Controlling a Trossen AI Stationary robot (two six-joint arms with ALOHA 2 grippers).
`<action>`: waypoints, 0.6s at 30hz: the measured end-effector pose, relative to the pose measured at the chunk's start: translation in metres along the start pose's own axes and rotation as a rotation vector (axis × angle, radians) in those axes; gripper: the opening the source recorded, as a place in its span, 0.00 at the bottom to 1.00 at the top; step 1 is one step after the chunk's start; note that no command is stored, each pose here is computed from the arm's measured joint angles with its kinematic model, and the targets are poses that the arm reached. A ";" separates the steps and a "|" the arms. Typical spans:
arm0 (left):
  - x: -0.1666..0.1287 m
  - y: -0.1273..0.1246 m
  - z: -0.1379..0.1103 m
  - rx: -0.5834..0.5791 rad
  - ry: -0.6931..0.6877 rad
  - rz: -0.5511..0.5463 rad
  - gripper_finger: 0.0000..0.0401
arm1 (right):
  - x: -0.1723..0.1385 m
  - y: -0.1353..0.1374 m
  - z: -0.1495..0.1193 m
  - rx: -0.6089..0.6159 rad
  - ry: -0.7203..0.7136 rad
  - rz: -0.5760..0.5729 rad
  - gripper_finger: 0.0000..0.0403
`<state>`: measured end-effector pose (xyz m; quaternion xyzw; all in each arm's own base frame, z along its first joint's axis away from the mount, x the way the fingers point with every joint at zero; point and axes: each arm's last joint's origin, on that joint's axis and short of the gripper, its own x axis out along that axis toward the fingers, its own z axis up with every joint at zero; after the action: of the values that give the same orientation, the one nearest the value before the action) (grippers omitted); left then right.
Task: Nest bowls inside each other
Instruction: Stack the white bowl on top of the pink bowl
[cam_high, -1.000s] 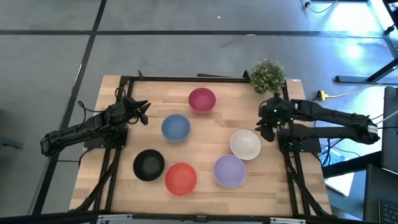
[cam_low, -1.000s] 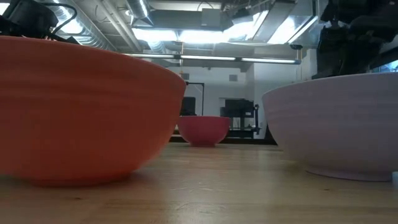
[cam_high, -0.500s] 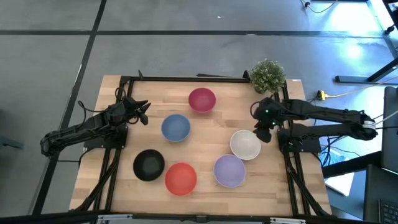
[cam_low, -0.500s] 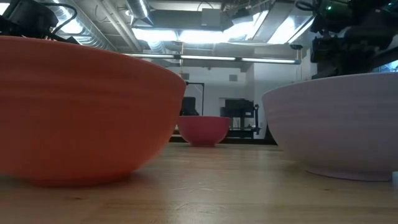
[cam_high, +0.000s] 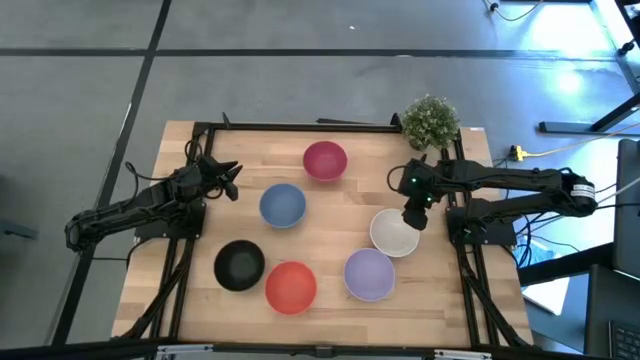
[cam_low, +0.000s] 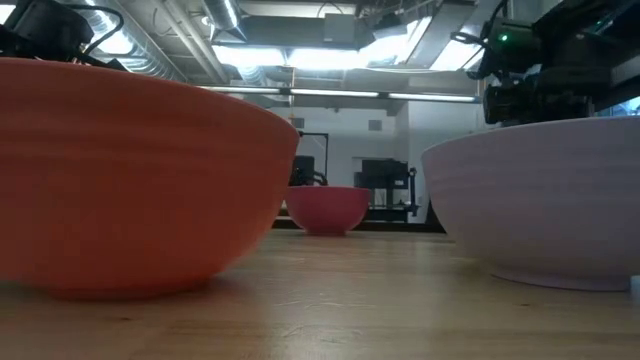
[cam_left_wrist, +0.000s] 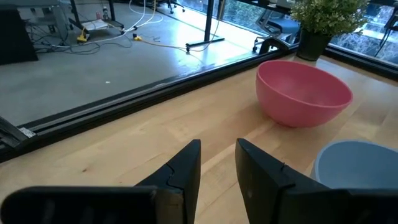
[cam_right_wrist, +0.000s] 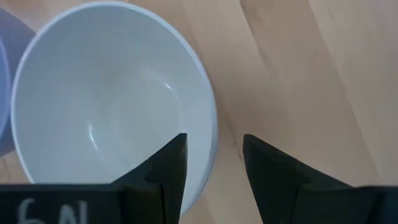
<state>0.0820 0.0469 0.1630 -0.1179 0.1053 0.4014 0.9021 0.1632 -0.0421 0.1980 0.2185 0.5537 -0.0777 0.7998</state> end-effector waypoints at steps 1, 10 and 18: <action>0.000 0.000 0.000 0.000 0.000 0.000 0.24 | 0.001 0.000 0.000 0.002 0.008 -0.001 0.39; 0.000 0.000 0.000 0.001 0.000 0.000 0.24 | 0.010 -0.001 0.005 0.005 0.032 -0.006 0.39; 0.000 0.000 0.000 0.000 0.000 0.000 0.24 | 0.019 -0.003 0.008 0.010 0.062 -0.011 0.34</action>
<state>0.0819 0.0469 0.1630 -0.1179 0.1054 0.4014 0.9021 0.1760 -0.0459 0.1823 0.2215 0.5790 -0.0781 0.7808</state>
